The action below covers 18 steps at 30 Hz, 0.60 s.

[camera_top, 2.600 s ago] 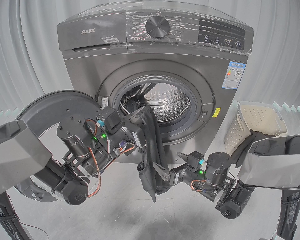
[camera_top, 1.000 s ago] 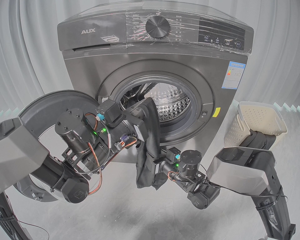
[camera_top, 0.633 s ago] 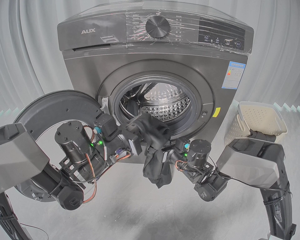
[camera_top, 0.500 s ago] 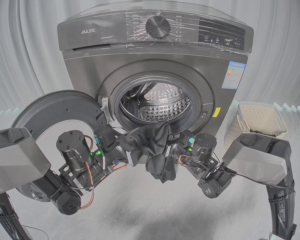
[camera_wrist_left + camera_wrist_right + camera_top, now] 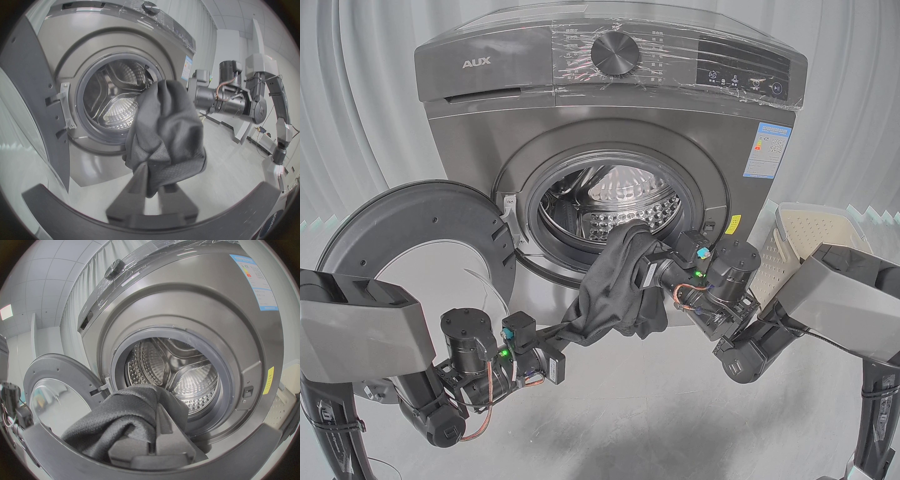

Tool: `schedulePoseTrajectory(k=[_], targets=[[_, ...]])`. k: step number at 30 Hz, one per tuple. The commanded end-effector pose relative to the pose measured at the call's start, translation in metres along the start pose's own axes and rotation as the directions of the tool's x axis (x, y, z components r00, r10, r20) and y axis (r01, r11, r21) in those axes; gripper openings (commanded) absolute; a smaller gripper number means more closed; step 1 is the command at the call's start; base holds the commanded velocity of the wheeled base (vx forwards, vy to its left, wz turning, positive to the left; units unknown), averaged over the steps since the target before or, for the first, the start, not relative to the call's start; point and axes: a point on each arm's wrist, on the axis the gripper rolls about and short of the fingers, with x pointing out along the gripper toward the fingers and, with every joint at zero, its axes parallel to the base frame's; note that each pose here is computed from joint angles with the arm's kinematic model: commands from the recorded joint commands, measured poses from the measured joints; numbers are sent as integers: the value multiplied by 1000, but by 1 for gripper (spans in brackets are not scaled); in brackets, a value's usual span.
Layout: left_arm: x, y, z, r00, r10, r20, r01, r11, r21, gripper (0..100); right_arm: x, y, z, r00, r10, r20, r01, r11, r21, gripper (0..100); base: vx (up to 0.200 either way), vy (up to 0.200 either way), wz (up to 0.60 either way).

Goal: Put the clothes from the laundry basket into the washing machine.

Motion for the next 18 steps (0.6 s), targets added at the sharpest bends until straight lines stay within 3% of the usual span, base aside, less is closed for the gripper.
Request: schedulePoseTrajectory(k=[1, 5, 6, 10, 14, 18], targets=[[2, 1, -12, 999, 1, -40, -1, 1000, -5, 100, -1, 0, 8, 1000, 1, 19, -1, 1000, 1, 0, 0, 0, 0], [-8, -2, -17, 997, -7, -80, 6, 1000, -10, 100, -1, -3, 10, 1000, -7, 23, 7, 1000, 0, 0, 0, 0, 0], [-21, -5, -26, 990, -34, -137, 32, 999, -16, 100, 0, -4, 9, 1000, -9, 23, 9, 1000, 0, 0, 0, 0, 0], [-41, -8, -35, 976, -79, -204, 77, 997, -22, 100, 0, -10, 10, 999, -20, 29, 20, 1000, -2, 0, 0, 0, 0], [-41, -7, -33, 978, -74, -194, 72, 997, -19, 100, -1, -10, 11, 999, -20, 32, 20, 1000, 0, 0, 0, 0, 0], [-22, 0, -20, 993, -50, -110, 50, 999, -9, 100, -12, 0, 11, 1000, 1, 3, -1, 1000, 3, 0, 0, 0, 0]])
